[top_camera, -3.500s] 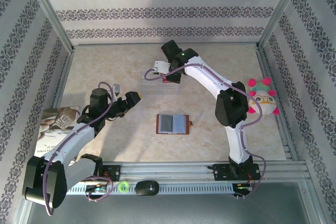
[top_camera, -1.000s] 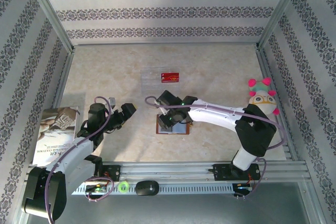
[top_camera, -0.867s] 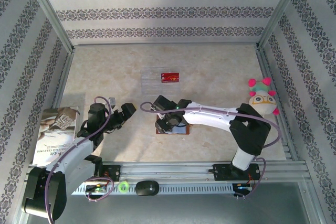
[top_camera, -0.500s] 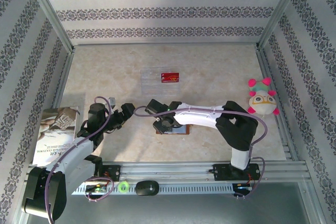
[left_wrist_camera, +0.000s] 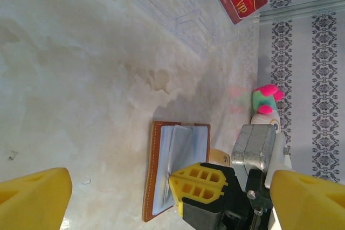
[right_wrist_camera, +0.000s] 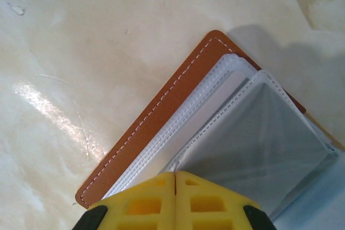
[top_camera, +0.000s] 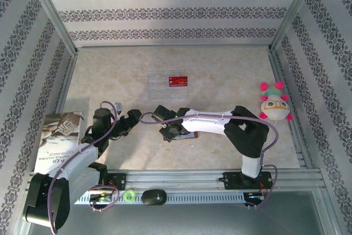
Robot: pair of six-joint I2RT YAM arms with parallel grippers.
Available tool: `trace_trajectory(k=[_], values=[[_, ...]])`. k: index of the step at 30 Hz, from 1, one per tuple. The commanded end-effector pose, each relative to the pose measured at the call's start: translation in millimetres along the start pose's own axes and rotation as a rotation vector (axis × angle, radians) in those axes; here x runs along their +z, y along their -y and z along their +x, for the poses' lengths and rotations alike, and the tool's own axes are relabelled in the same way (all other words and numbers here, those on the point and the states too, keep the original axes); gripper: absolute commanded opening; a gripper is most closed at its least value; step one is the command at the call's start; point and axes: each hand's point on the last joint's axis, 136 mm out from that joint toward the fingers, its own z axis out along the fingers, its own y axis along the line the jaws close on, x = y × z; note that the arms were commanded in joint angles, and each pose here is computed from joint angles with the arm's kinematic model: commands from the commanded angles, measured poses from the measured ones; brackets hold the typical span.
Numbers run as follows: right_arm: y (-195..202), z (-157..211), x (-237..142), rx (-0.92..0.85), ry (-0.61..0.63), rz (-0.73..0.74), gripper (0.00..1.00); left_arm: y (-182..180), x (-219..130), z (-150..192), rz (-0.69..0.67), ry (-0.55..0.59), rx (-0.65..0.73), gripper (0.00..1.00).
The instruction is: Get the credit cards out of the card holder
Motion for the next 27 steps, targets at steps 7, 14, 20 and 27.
trace_trajectory(k=[7, 14, 20, 27], values=[[-7.5, -10.3, -16.5, 0.081, 0.125, -0.136, 0.00, 19.7, 7.0, 12.2, 0.048, -0.033, 0.074, 0.91], [2.9, -23.4, -45.0, 0.253, 0.293, -0.330, 0.00, 30.4, 28.1, 33.3, 0.020, -0.084, 0.153, 0.83], [20.1, -14.6, -50.5, 0.413, 0.347, -0.453, 0.00, 50.9, 50.8, 49.2, 0.043, -0.131, 0.203, 0.58], [32.5, 4.3, -53.9, 0.494, 0.360, -0.460, 0.00, 63.5, 77.7, 68.3, 0.026, -0.188, 0.259, 0.42]])
